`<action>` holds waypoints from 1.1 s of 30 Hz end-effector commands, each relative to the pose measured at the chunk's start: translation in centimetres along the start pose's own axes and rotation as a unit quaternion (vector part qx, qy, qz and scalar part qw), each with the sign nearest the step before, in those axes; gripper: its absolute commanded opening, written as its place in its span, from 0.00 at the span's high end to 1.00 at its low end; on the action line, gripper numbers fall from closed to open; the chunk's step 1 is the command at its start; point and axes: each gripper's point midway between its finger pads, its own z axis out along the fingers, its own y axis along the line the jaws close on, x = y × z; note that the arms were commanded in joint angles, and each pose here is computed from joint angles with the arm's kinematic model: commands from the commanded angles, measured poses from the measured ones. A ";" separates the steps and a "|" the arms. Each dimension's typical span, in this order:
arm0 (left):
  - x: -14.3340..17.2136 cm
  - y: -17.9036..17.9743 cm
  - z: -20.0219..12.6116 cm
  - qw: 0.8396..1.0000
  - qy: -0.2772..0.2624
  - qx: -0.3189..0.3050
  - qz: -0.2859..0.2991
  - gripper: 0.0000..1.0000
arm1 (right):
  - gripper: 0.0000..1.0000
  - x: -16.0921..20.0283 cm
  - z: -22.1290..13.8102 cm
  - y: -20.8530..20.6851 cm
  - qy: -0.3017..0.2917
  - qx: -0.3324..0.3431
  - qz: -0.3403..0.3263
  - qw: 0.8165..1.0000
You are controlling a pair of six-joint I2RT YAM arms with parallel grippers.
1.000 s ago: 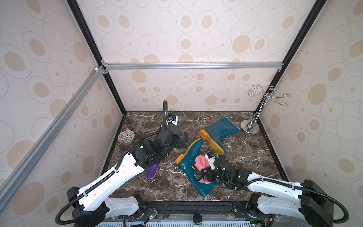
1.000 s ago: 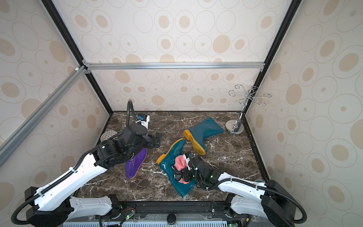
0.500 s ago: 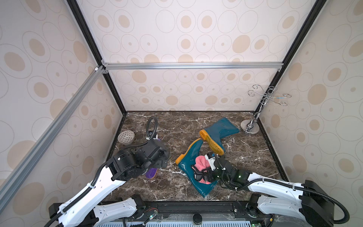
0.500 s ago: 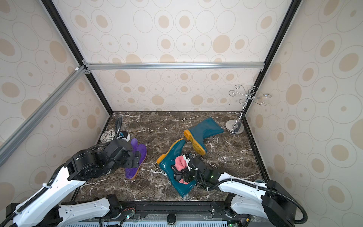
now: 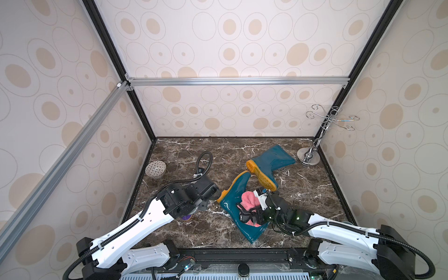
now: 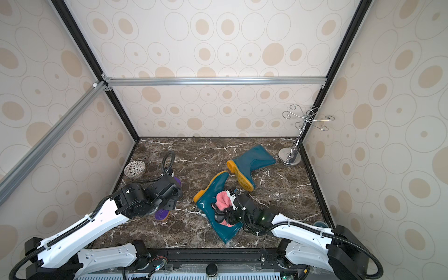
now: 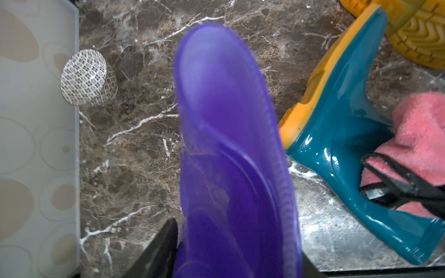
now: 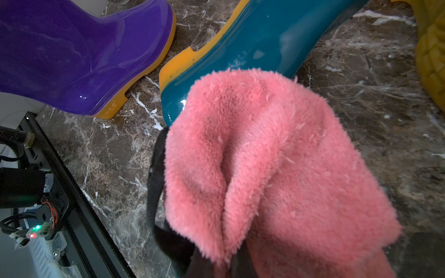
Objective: Wipe the rubber boots with a cloth
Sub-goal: Pick up the rubber boot from the center of the board, then place the rubber boot at the center of the board.
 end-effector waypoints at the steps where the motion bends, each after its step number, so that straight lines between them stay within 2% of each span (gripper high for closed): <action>1: -1.2 1.2 0.4 0.999 -0.025 -0.019 -0.005 0.70 | 1.00 -0.3 -0.6 0.3 -0.006 -0.005 0.002 1.000; 2: -1.6 1.3 0.4 0.999 -0.033 -0.018 -0.005 0.80 | 1.00 -0.4 -0.7 0.3 -0.007 -0.005 0.001 1.000; 3: -2.3 1.6 0.4 0.999 -0.045 -0.021 -0.008 0.98 | 1.00 -0.3 -0.7 0.3 -0.008 -0.006 0.002 1.000; 4: -2.9 2.0 0.4 0.998 -0.058 -0.030 -0.009 1.00 | 1.00 -0.3 -0.8 0.3 -0.009 -0.006 0.001 1.000; 8: -7.4 3.6 -0.6 0.989 -0.134 -0.067 0.006 1.00 | 1.00 -0.1 -0.6 0.1 -0.006 -0.005 0.002 1.000; 11: -11.8 4.7 -2.0 0.976 -0.208 -0.063 0.000 1.00 | 1.00 0.2 -0.4 0.1 -0.001 -0.005 0.004 1.000; 13: -14.1 5.4 -2.0 0.969 -0.236 -0.073 0.019 1.00 | 1.00 0.5 -0.4 0.1 0.003 -0.007 0.007 1.000; 15: -15.8 6.2 -1.1 0.965 -0.232 -0.108 0.049 1.00 | 1.00 0.3 -0.6 0.2 0.003 -0.008 0.006 1.000; 17: -17.3 7.3 -0.4 0.961 -0.232 -0.141 0.051 1.00 | 1.00 0.1 -0.8 0.2 0.001 -0.006 0.003 1.000; 19: -18.6 8.4 0.2 0.962 -0.231 -0.138 0.036 1.00 | 1.00 -0.1 -1.1 0.2 -0.001 -0.003 0.000 1.000; 25: -20.2 14.3 1.1 0.959 -0.209 -0.189 -0.033 1.00 | 1.00 -0.2 -1.5 0.0 -0.010 -0.002 -0.001 1.000; 28: -20.8 15.3 1.0 0.958 -0.208 -0.185 -0.064 1.00 | 1.00 -0.1 -1.4 0.1 -0.008 -0.003 -0.001 1.000; 33: -21.2 14.3 2.8 0.964 -0.207 -0.149 -0.070 1.00 | 1.00 0.0 -1.1 0.2 -0.004 -0.006 0.004 1.000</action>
